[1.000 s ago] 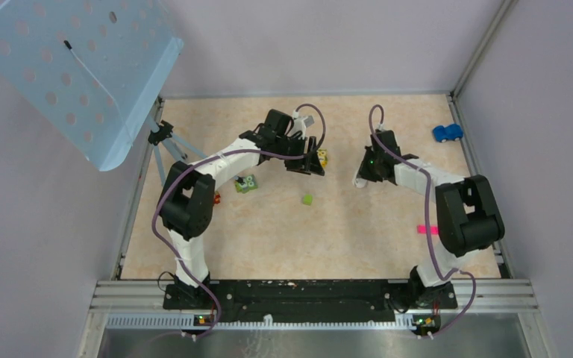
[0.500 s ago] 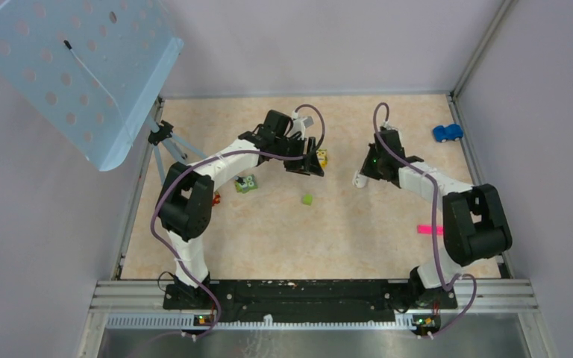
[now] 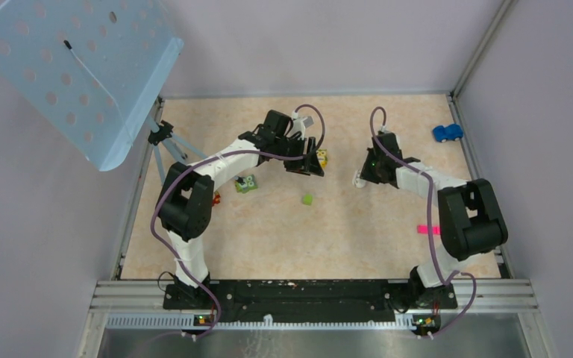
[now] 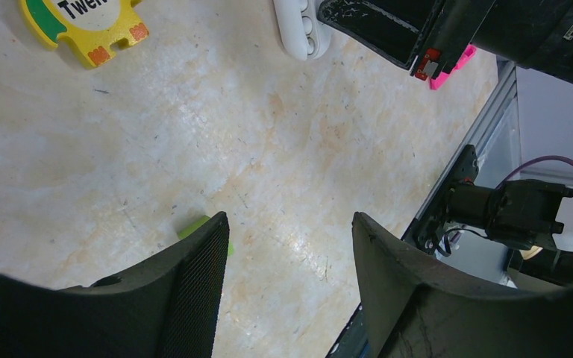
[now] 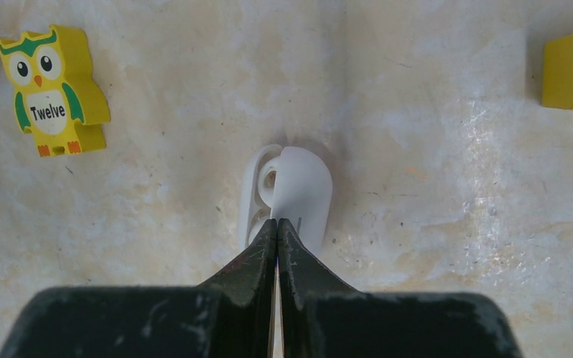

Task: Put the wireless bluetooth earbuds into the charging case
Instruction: Close the charging case with the earbuds at the center of the board.

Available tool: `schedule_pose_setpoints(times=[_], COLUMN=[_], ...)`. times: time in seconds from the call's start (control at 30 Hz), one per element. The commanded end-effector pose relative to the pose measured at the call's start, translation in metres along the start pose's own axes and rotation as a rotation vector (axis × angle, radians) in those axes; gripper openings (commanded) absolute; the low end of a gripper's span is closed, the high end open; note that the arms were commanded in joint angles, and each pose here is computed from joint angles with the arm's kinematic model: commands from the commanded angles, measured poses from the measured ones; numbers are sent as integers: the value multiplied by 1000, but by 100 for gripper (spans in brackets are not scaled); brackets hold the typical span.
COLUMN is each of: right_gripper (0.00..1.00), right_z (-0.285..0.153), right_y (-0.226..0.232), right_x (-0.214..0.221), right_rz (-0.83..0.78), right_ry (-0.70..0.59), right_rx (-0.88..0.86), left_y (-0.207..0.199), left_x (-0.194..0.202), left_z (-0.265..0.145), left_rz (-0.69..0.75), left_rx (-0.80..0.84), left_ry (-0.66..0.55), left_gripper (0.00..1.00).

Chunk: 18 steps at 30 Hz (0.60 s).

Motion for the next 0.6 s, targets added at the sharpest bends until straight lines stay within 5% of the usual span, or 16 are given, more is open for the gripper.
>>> schedule_pose_setpoints(times=[0.0, 0.17, 0.27, 0.37, 0.57], right_gripper=[0, 4, 30, 46, 49], right_z=[-2, -24, -28, -21, -2], right_y=[6, 7, 0, -4, -6], right_x=[-11, -20, -18, -14, -2], right_rz=[-12, 7, 3, -15, 10], right_ry=[-33, -123, -146, -102, -23], right_rx=[-35, -52, -1, 35, 51], left_y=[-17, -18, -19, -19, -19], left_x=[-6, -5, -6, -6, -5], left_z=[-12, -12, -12, -12, -11], left_rz=[42, 41, 44, 44, 45], left_rx=[39, 39, 42, 46, 47], left_ry=[-46, -45, -44, -43, -40], left_gripper=[65, 65, 65, 65, 65])
Point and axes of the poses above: each gripper's point midway between its finger pads, its own z axis out along the fingers, its own y axis along the line the jaws close on, x = y × z, the point moved 9 cm from there along -z, back along the fingers, and after that the axes turned 1 degree about -z, right-handed, at the moved point
